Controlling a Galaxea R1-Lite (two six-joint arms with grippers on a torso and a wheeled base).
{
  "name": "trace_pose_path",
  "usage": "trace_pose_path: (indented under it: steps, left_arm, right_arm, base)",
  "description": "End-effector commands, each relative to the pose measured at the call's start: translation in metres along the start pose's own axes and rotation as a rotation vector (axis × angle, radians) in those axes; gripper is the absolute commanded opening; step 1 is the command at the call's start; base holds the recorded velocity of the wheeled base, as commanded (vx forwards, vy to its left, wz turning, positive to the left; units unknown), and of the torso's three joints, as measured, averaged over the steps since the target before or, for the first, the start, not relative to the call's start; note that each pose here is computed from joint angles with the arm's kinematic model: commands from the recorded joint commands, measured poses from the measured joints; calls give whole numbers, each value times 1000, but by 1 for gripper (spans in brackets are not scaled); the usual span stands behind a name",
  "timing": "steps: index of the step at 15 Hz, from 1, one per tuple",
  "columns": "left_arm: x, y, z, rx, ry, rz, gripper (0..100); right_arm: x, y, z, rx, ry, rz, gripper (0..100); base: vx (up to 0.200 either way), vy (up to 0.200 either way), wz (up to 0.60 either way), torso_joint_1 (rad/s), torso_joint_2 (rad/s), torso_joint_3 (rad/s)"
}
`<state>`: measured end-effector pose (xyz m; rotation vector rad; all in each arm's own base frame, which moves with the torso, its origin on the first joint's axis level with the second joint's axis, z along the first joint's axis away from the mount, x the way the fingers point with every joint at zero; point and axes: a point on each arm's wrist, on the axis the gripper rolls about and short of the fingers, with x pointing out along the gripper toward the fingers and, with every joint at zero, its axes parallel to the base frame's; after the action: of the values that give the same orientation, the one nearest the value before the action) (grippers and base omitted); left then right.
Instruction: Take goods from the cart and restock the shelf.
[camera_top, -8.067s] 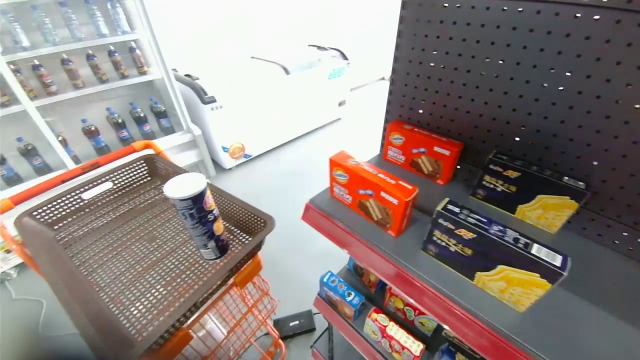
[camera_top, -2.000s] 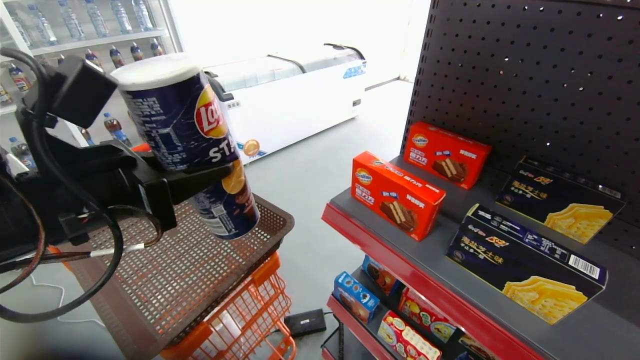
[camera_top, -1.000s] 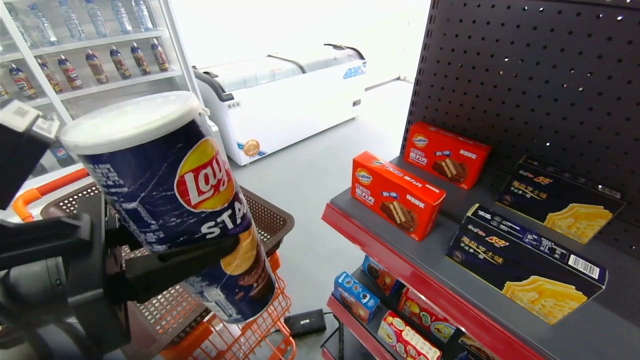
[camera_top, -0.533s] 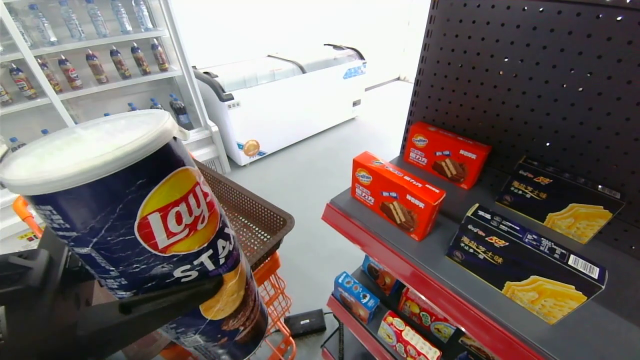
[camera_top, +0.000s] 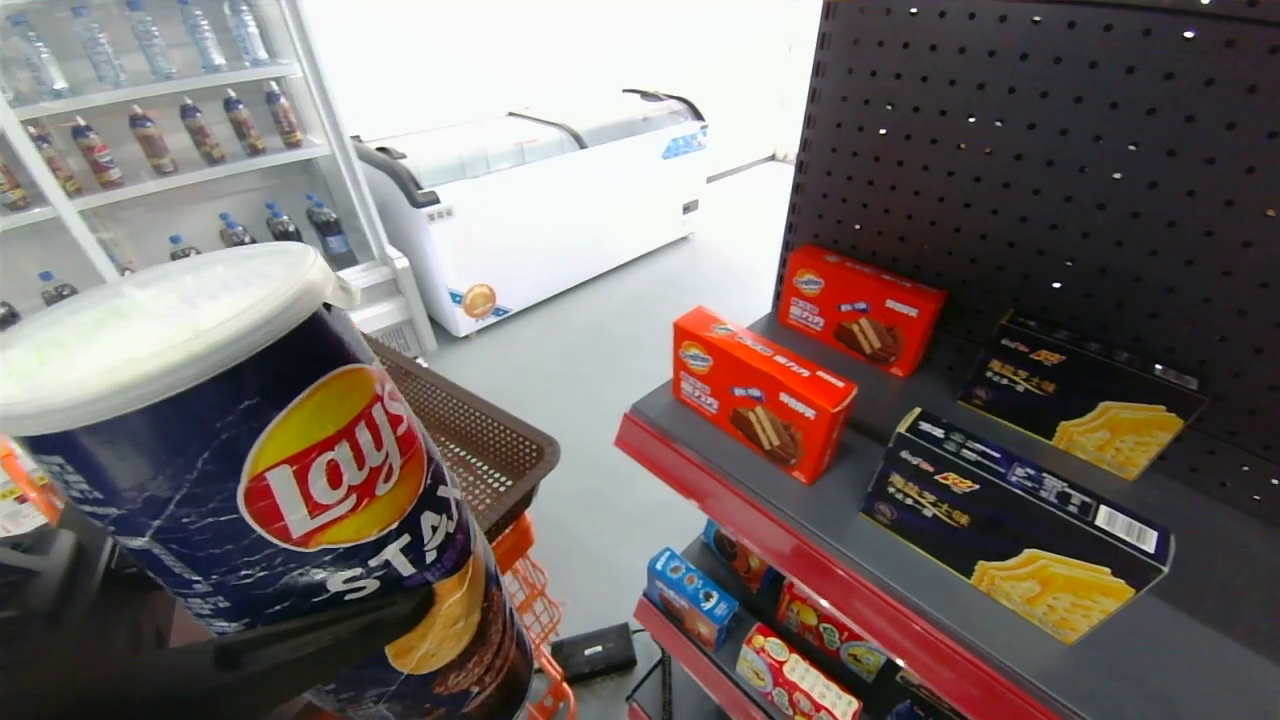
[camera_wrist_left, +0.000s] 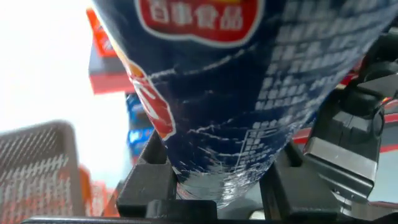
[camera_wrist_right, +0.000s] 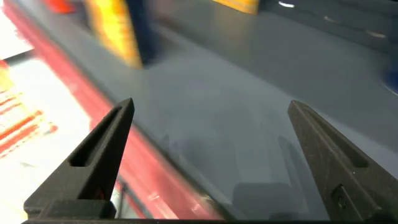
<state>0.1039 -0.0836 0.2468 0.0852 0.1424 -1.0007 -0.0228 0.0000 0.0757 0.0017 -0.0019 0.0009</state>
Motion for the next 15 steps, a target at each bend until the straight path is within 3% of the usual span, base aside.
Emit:
trace_pose_path:
  steps: [1, 15]
  left_arm:
    - [1, 1, 0, -3, 6, 1, 0]
    - [1, 0, 3, 2, -8, -21, 0]
  right_arm:
    - [0, 0, 0, 0, 2, 1, 100]
    - [0, 0, 0, 0, 0, 1, 100]
  base:
    - [0, 0, -600, 7, -2, -2]
    - [0, 0, -600, 3, 2, 2]
